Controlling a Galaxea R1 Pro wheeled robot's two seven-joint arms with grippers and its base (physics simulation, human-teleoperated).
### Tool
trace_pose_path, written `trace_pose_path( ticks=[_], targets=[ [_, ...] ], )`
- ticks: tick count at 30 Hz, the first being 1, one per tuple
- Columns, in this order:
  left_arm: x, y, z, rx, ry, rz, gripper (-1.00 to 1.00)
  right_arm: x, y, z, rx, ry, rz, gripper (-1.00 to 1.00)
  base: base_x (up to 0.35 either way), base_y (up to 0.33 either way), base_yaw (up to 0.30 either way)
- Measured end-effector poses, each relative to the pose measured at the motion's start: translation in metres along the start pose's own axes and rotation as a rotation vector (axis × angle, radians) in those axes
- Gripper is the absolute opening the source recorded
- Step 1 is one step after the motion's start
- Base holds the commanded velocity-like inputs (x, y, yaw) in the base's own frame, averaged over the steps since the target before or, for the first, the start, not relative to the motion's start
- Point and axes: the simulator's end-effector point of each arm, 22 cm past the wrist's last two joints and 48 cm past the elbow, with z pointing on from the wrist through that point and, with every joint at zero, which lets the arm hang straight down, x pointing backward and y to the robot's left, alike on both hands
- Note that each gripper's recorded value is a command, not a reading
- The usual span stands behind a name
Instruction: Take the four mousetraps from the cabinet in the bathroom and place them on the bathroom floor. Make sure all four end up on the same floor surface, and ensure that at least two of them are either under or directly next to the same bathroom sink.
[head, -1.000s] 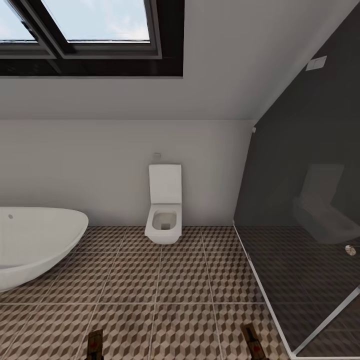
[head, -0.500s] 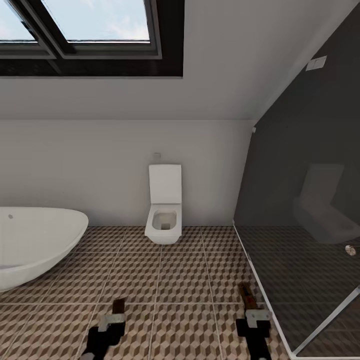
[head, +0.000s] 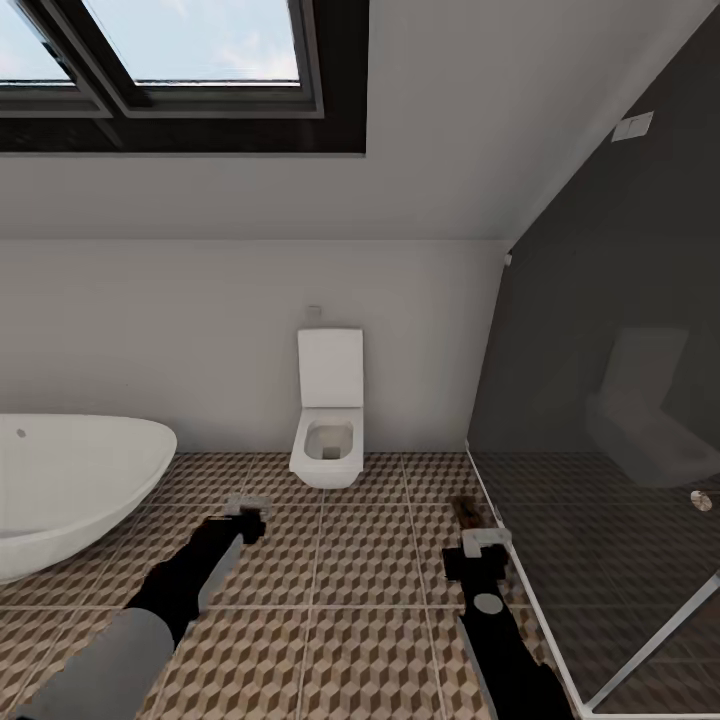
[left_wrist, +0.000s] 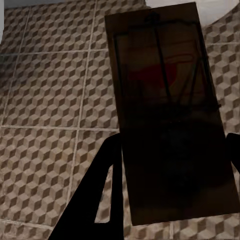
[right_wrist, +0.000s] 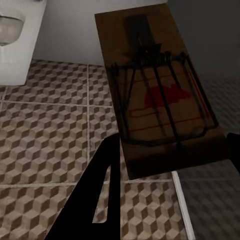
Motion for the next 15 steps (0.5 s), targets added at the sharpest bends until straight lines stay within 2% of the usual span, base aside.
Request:
trace_pose_path(
  ticks=[3,6,10,12,15],
  targets=[
    [-0.027,0.008,0.002,-0.016,-0.012,-0.007,-1.00,-0.005,0.009,0.002,-0.035,0.023,-0.003,-1.00,0.000,0.000,0.000],
    [-0.045,0.002,0.000,-0.008,-0.046,-0.015,-1.00,-0.004,0.020,0.002,-0.077,0.045,-0.006,-1.00,0.000,0.000,0.000],
    [-0.067,-0.022,-0.003,0.024,-0.149,-0.040,-1.00,-0.005,0.026,0.002,-0.100,0.051,-0.007,-1.00,0.000,0.000,0.000],
    [-0.063,-0.025,0.000,0.023,-0.166,-0.041,-1.00,-0.006,0.026,0.002,-0.102,0.048,-0.006,-1.00,0.000,0.000,0.000],
    [-0.038,-0.024,0.011,0.011,-0.137,-0.032,-1.00,-0.007,0.025,0.002,-0.102,0.046,-0.007,-1.00,0.000,0.000,0.000]
  ],
)
